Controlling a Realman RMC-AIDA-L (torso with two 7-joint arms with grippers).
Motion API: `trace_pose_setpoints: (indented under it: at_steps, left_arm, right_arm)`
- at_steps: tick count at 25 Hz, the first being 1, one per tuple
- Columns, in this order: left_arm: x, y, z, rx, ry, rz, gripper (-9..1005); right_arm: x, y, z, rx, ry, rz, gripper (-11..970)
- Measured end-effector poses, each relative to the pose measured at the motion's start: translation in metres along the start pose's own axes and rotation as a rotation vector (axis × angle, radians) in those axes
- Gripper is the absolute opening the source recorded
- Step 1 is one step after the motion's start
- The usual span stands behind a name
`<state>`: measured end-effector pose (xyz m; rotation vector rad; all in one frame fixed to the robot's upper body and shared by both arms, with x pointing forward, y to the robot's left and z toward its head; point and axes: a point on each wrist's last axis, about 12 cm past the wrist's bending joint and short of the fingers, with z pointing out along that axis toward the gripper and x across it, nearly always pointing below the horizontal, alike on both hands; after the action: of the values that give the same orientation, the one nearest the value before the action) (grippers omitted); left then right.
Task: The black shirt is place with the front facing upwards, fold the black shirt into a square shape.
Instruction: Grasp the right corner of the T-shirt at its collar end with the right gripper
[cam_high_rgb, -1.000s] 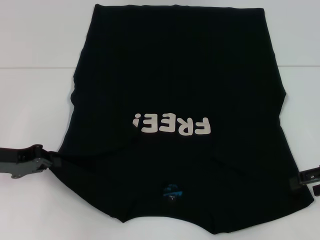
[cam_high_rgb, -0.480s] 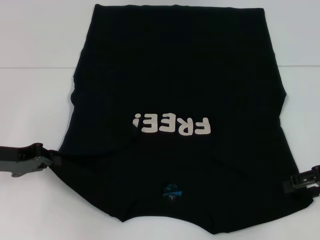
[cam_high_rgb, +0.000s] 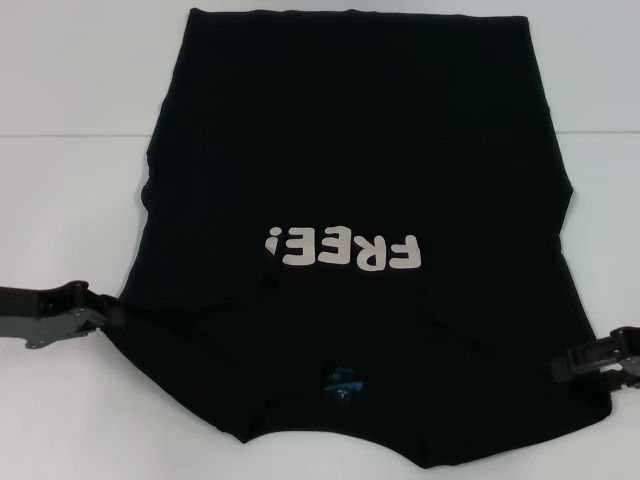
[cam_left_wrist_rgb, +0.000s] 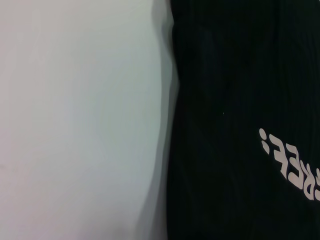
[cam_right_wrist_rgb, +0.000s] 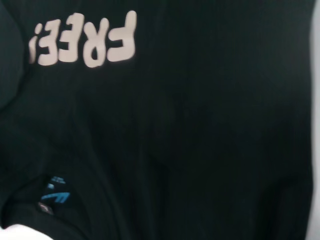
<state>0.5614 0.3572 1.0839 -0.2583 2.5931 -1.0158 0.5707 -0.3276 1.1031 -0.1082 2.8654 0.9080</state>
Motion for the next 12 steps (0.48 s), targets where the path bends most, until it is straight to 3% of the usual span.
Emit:
trace_pose_setpoints:
  at_steps: [5,12]
  left_arm:
    - [-0.0001,0.0001,0.0000,-0.001,-0.001,0.001,7]
    - [-0.0002,0.0004,0.0001,-0.002,-0.003,0.002,7]
  right_arm:
    - [-0.0006,0.0017,0.0011,-0.007,0.004,-0.008,940]
    - [0.0028,-0.0078,-0.0075,0.016,-0.007,0.008,941]
